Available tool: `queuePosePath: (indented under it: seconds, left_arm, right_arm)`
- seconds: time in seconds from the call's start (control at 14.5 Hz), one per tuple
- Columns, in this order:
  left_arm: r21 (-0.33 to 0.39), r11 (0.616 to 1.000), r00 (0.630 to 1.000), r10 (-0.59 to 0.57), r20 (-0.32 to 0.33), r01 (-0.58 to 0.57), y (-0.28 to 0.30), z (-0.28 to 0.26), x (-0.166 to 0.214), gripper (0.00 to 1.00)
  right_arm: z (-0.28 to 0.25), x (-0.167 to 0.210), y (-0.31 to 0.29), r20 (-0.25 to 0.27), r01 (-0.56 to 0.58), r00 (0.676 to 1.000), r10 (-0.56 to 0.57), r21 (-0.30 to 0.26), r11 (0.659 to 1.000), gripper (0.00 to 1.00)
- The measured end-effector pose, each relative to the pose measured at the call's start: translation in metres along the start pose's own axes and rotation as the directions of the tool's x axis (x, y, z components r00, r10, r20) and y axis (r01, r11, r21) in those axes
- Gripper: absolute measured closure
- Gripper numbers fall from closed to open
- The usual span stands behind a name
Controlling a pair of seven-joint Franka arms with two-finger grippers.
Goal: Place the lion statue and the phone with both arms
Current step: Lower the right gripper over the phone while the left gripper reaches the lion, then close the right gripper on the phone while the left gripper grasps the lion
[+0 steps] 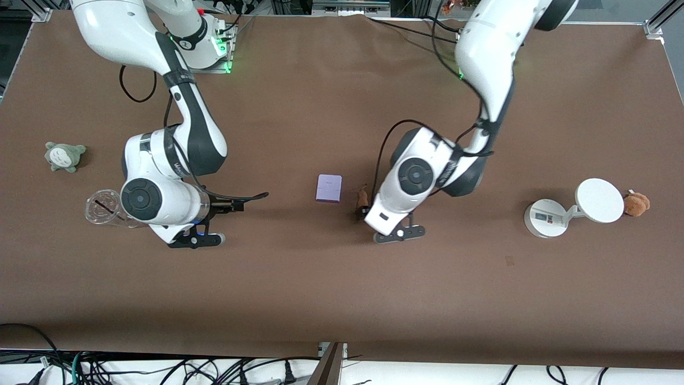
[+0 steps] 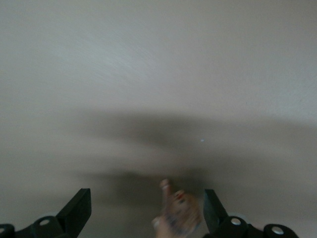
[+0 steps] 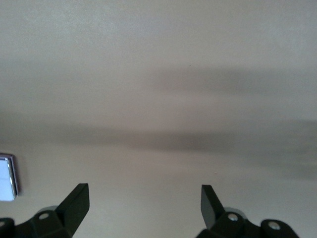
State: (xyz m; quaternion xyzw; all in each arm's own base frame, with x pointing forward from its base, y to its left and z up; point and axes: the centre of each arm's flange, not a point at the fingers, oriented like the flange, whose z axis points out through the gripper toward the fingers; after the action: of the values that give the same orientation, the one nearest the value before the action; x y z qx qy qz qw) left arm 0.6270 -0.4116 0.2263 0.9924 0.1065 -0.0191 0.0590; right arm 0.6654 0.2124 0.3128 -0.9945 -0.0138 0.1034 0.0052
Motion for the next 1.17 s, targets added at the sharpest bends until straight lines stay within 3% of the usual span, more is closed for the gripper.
queuePosePath:
  seconds: [0.14,0.55,1.17]
  left_arm:
    - [-0.002,1.000,1.000,-0.017,-0.004,0.017,0.014,0.024,-0.011,0.00]
    - [-0.022,0.999,0.999,-0.045,-0.027,0.045,0.021,0.008,-0.005,0.00]
    - [0.039,0.999,0.999,-0.011,0.045,0.010,0.038,0.026,-0.044,0.00]
  right_arm:
    - [0.006,-0.005,-0.022,-0.003,-0.026,1.000,0.026,-0.007,1.000,0.00]
    - [0.016,-0.016,-0.058,0.000,-0.099,0.995,0.100,-0.023,0.995,0.00]
    - [0.033,-0.020,-0.068,0.003,-0.125,0.992,0.125,-0.022,0.992,0.00]
